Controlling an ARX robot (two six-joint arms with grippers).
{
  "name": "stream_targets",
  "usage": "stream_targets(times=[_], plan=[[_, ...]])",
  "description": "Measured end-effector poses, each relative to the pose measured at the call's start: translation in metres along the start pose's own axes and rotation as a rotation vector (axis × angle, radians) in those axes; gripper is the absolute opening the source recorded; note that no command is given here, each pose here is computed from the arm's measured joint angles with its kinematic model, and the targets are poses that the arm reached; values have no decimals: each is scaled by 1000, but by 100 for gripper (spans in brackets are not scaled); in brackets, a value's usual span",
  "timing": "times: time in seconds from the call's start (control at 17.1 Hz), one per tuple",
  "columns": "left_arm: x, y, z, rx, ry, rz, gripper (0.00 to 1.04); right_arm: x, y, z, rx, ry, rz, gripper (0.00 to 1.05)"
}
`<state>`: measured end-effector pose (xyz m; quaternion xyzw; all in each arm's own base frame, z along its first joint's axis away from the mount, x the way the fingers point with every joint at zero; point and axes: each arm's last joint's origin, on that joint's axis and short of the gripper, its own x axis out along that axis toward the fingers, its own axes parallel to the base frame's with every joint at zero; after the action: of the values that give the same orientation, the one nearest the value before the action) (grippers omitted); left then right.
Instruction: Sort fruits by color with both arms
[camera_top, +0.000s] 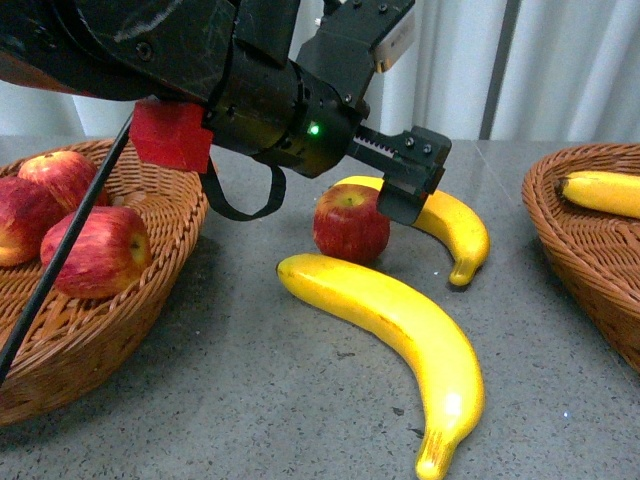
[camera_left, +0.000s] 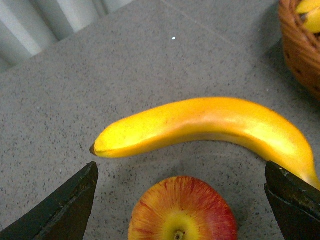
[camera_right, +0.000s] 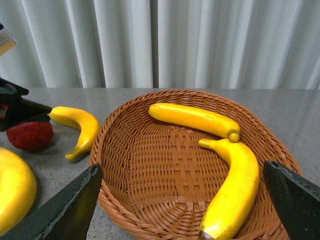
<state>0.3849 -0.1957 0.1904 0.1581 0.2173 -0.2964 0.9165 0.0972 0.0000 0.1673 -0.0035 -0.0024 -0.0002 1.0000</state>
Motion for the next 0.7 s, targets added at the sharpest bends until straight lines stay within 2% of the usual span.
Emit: stream_targets(times=[0.23, 0.53, 0.7], plan=[[13, -1, -6, -6, 40, -11, 98, 0, 0, 0, 0, 0, 0, 98], [24, -3, -26, -39, 136, -27, 98, 0, 0, 0, 0, 0, 0, 98], [25, -1, -26, -50, 133, -37, 71, 0, 0, 0, 0, 0, 0, 98]])
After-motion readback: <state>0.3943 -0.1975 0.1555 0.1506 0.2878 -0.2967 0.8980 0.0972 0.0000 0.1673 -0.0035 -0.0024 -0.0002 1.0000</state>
